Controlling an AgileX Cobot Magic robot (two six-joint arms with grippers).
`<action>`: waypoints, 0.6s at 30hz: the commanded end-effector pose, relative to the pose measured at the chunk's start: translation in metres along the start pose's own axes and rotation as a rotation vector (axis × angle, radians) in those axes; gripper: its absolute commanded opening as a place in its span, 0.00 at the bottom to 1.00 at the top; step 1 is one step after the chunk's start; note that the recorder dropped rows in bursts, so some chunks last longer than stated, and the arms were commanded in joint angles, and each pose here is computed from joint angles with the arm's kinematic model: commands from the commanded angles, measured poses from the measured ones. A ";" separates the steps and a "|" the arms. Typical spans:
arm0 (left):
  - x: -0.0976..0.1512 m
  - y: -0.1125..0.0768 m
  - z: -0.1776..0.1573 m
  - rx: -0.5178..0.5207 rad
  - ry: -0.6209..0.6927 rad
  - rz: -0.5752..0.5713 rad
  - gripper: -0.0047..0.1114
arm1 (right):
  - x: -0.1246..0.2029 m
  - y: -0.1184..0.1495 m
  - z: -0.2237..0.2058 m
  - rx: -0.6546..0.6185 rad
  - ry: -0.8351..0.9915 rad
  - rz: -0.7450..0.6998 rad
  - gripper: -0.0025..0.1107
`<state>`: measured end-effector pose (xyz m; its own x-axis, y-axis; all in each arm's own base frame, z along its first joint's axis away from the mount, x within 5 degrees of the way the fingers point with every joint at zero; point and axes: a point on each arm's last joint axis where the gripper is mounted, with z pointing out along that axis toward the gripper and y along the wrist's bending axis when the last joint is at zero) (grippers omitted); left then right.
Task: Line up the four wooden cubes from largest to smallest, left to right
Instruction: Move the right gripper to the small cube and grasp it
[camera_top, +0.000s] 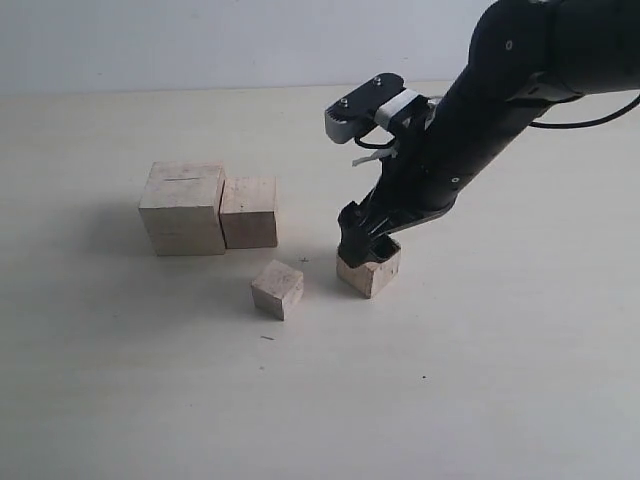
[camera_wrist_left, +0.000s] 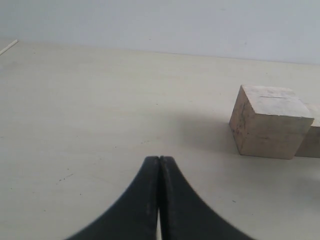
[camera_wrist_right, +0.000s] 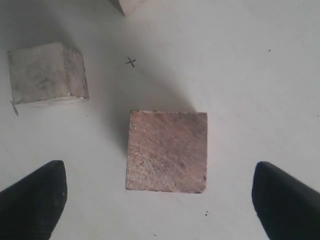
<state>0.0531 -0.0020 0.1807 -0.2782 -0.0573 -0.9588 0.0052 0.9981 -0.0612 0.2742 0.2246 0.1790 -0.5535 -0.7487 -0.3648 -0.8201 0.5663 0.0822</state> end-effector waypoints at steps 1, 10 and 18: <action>-0.001 0.000 0.000 0.006 -0.015 -0.001 0.04 | 0.003 -0.004 0.017 -0.007 0.014 0.019 0.86; -0.001 0.000 0.000 0.006 -0.015 -0.001 0.04 | 0.008 -0.008 0.041 -0.011 0.057 0.027 0.73; -0.001 0.000 0.000 0.006 -0.015 -0.001 0.04 | 0.009 -0.006 0.039 -0.023 0.081 0.021 0.05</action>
<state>0.0531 -0.0020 0.1807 -0.2782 -0.0573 -0.9588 0.0052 0.9981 -0.0612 0.2806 0.2292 0.1371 -0.5874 -0.7525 -0.2980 -0.8041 0.5843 0.1096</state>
